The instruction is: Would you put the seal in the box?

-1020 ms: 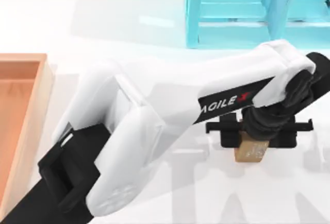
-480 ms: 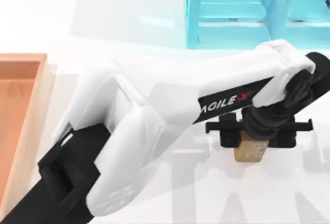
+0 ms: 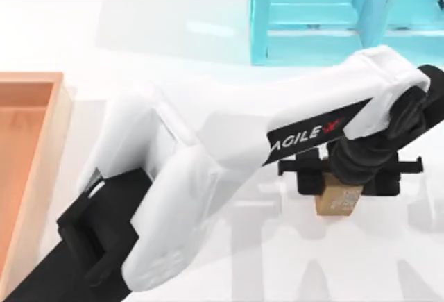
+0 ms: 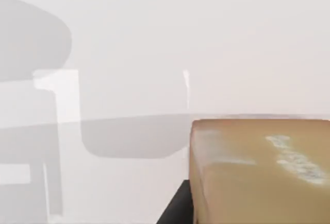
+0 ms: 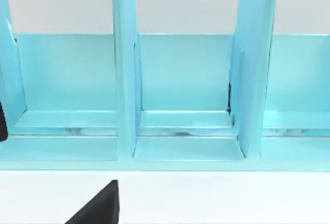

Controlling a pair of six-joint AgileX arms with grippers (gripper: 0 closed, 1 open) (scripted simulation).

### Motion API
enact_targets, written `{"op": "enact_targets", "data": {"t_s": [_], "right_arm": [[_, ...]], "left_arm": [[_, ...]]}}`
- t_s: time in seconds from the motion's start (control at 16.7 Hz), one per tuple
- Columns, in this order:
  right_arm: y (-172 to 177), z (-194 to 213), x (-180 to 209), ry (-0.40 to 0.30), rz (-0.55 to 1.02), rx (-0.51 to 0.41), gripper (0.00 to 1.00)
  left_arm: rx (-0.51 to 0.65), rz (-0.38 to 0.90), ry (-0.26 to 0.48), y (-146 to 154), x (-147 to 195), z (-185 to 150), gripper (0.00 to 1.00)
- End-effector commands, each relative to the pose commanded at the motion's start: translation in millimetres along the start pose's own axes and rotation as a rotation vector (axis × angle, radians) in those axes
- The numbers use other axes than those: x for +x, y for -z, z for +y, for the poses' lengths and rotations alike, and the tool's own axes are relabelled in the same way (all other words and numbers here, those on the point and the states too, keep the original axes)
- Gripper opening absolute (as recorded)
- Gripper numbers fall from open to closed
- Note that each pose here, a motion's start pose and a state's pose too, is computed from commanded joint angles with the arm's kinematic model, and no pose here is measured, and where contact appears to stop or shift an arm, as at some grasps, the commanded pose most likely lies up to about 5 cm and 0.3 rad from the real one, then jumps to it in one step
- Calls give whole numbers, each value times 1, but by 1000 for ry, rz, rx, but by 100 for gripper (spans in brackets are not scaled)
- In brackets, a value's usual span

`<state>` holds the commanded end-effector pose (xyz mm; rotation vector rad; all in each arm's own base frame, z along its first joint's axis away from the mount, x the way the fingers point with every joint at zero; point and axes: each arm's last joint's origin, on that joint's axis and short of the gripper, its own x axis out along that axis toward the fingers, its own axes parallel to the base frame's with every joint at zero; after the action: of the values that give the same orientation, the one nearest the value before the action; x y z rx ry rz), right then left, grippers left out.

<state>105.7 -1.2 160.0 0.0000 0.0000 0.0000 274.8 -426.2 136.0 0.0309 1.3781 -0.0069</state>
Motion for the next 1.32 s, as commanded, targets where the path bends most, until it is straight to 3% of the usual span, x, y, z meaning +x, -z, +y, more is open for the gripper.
{"op": "enact_targets", "data": {"t_s": [0.54,1.02,1.2,1.32], "right_arm": [[0,0,0,0,0,0,100],[0,0,0,0,0,0,100],[0,0,0,0,0,0,100],[0,0,0,0,0,0,100]], "left_arm": [[-4,-15,22,-15,-79,1,0],[-1,-10,18,-16,-91,8,0],[1,-13,30,-38,-98,27,0],[2,-13,37,-66,-104,57,0]]}}
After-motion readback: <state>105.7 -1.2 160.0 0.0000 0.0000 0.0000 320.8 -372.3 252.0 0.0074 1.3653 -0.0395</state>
